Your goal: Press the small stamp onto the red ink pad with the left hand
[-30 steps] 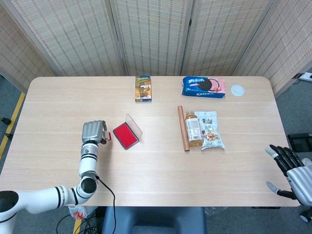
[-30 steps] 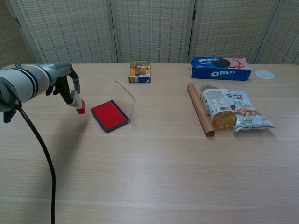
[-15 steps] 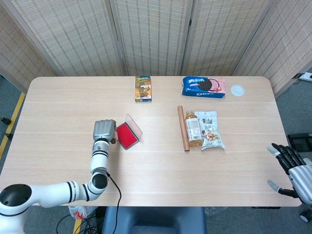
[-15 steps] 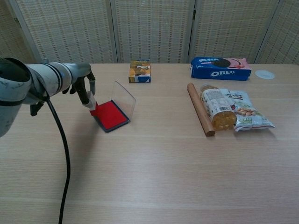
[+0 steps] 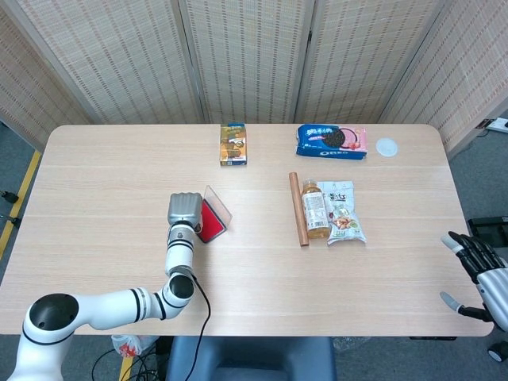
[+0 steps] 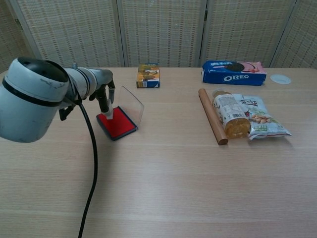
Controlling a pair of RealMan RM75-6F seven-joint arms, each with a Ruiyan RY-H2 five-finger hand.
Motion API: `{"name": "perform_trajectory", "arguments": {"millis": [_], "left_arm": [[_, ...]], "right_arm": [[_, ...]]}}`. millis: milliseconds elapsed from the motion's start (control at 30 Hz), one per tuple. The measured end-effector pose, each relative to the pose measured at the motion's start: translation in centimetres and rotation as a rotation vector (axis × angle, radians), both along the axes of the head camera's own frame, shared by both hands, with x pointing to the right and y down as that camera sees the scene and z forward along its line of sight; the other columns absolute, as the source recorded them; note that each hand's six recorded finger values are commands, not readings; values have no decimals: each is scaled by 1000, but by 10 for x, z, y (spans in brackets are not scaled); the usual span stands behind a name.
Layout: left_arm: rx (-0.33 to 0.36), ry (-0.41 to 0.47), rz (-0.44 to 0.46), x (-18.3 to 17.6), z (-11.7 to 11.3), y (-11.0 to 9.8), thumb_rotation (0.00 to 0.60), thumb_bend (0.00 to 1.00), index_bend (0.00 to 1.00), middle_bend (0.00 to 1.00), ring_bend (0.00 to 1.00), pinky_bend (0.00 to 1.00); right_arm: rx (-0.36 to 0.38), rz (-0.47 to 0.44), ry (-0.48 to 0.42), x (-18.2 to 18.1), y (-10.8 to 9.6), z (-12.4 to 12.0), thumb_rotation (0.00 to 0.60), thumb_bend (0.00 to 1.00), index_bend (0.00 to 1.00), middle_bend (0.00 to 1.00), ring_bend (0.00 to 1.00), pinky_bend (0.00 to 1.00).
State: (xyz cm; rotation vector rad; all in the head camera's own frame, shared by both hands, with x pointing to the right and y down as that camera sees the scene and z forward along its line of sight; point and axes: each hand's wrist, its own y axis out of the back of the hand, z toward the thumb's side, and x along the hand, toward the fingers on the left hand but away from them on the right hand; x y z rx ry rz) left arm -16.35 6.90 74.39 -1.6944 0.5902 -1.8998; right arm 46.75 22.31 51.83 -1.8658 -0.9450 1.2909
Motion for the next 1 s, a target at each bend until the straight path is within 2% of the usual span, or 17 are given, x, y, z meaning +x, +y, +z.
{"name": "perform_trajectory", "arguments": {"millis": [633,833,1000], "left_arm": [[-47,3,-5,3,23,7,600,528,808,1000,805,778],[-43,10,-5,5,21,7,600,527,808,1000,805,779],[-42,18,13,10,9,9,600,522,798,1000,802,779]], "right_arm": [[17,12,-6,4,0,-5,600,259,0,0,0,0],[21,11,-6,4,0,-5,600,259,0,0,0,0],[17,3,-6,3,1,-5,600,258,0,0,0,0]]}}
